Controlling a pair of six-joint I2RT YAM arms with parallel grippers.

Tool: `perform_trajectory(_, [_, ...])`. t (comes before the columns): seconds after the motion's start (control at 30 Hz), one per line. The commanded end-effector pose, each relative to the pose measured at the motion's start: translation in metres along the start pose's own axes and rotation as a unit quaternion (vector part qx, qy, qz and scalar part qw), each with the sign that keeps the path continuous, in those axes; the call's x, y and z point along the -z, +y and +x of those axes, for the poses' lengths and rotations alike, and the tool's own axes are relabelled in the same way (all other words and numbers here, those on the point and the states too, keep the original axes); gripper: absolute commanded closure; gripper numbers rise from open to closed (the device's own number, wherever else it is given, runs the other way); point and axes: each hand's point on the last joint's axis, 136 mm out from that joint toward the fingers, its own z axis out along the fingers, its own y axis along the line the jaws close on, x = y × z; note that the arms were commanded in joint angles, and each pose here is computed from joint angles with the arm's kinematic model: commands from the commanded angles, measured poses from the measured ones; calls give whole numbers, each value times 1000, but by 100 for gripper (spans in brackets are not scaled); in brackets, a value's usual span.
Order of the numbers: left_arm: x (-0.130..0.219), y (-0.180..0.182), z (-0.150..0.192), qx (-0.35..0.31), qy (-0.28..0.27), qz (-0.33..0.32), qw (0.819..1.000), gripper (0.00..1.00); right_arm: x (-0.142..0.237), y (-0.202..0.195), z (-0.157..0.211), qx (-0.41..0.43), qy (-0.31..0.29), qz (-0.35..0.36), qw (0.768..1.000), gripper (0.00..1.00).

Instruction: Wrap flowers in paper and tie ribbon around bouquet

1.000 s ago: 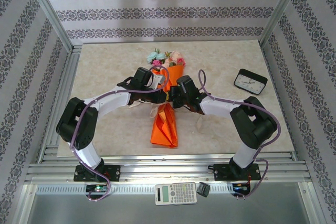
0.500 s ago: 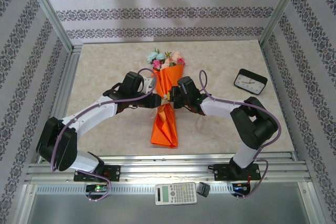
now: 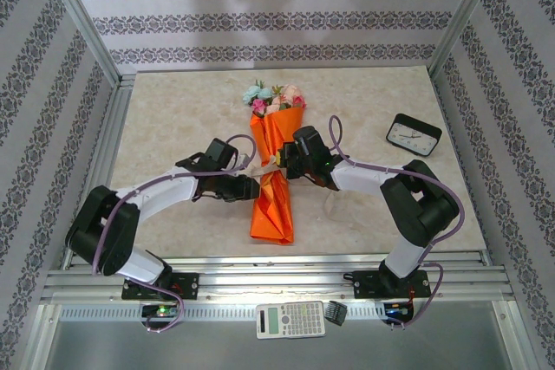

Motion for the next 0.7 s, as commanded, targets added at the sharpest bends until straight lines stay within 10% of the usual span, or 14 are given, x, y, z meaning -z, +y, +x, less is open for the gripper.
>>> perform_trajectory(0.0, [8,5,-23,0,-30,-16,999,59,4,4,-5,-10,-9,-12,1000,100])
perform_trajectory(0.67, [-7,17,-43,-48,-11,-30,998,52,3,2,-6,-12,-8,-10,1000,100])
